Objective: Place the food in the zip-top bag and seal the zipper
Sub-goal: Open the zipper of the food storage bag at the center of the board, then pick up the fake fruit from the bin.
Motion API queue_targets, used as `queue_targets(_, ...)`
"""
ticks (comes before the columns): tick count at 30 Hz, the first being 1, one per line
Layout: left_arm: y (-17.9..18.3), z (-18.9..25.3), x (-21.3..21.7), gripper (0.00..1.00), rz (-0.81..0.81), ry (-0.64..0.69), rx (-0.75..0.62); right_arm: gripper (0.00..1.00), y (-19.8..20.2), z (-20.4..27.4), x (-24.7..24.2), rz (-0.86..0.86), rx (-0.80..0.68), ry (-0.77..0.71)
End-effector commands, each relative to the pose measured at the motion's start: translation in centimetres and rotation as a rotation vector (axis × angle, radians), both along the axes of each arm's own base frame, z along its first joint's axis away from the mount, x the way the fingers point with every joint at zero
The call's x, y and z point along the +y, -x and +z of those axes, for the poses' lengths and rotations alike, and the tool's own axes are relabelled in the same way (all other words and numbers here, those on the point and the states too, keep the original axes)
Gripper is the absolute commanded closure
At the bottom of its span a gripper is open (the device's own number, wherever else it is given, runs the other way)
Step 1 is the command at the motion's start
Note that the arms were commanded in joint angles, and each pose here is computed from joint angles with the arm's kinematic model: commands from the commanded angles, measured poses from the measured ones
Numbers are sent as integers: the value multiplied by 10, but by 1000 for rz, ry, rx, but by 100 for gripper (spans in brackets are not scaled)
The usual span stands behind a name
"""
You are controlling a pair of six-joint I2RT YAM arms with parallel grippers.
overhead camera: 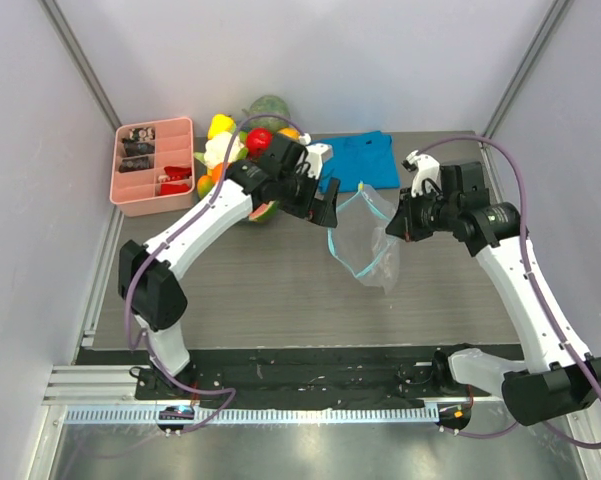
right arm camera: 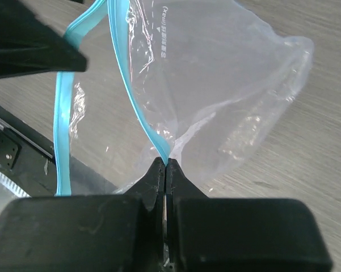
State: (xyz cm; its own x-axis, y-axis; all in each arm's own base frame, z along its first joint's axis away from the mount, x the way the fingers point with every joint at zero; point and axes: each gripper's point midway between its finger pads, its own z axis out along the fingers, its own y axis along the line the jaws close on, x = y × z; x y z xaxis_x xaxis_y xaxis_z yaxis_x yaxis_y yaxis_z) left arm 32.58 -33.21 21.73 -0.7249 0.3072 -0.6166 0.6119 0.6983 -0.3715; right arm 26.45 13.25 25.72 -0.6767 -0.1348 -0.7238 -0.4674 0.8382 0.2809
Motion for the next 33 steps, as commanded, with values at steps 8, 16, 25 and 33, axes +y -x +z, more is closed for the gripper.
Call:
queue_targets(8,-49,83,123,0,381,73,-241,99,-36,-15,9,-146,26,-116)
queue_targets(16,-99,78,230,0,690,-145,-324,99,-57,-26,17,-163,24,-158)
queue_targets(25,-144,37,253,1,806,-234,-299,99,-63,-19,33,-58,-6,-201)
queue_targets(33,-170,10,247,3,825,-239,-256,99,-65,-20,34,-36,-7,-189)
